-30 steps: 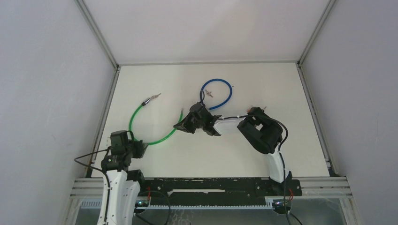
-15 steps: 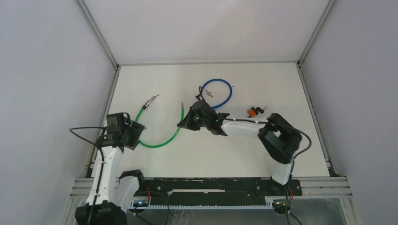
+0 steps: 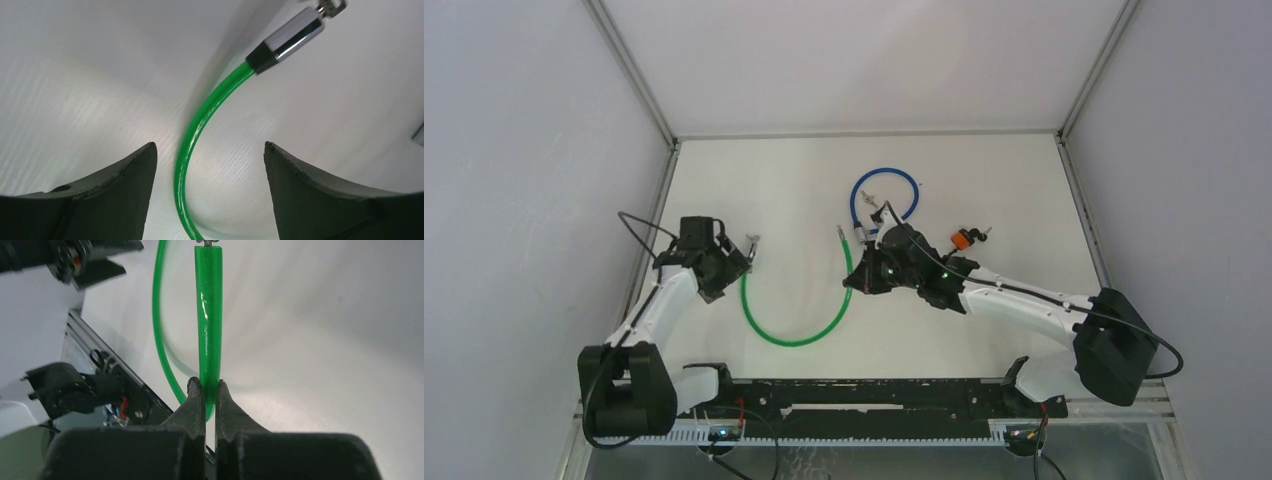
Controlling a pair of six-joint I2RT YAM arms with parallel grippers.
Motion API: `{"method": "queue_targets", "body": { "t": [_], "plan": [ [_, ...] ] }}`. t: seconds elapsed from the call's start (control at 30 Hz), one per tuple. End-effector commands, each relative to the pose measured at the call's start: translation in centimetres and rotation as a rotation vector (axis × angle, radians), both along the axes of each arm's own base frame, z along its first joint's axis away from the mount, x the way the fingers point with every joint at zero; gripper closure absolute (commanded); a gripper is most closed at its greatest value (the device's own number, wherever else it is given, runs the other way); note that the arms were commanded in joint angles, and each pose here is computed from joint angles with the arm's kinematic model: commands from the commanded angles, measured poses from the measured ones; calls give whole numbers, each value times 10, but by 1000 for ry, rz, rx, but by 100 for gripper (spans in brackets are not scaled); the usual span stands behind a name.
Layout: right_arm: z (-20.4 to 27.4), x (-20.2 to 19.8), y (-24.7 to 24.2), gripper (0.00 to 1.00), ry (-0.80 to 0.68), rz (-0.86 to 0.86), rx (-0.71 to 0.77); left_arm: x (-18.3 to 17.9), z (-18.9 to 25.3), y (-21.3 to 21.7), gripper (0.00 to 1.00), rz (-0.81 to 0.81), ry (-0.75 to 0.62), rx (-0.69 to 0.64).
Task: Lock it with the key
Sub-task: Pick up the lock from the center of the board.
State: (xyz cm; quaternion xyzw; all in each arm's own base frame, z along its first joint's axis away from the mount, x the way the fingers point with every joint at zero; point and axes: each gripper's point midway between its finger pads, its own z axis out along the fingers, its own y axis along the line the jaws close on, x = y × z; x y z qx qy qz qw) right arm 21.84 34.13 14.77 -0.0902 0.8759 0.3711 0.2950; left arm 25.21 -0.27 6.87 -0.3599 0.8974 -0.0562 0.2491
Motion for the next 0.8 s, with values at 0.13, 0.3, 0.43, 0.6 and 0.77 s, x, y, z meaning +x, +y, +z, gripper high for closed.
{"method": "queue_targets", "body": {
  "t": [0.13,0.3,0.43,0.6,0.77],
  "plan": [
    [22,4,-31,100,-74,-4,34,31,-2,-13,23,-140,69,210],
    [26,10,-41,100,-85,-33,40,31,-14,-18,32,-192,146,284],
    [28,14,-46,100,-90,-48,46,30,-21,-36,33,-259,168,325],
    [31,17,-49,100,-90,-58,58,28,-43,-40,42,-236,227,310],
    [34,18,-55,100,-91,-72,66,32,-49,-44,49,-212,241,300]
  ]
}}
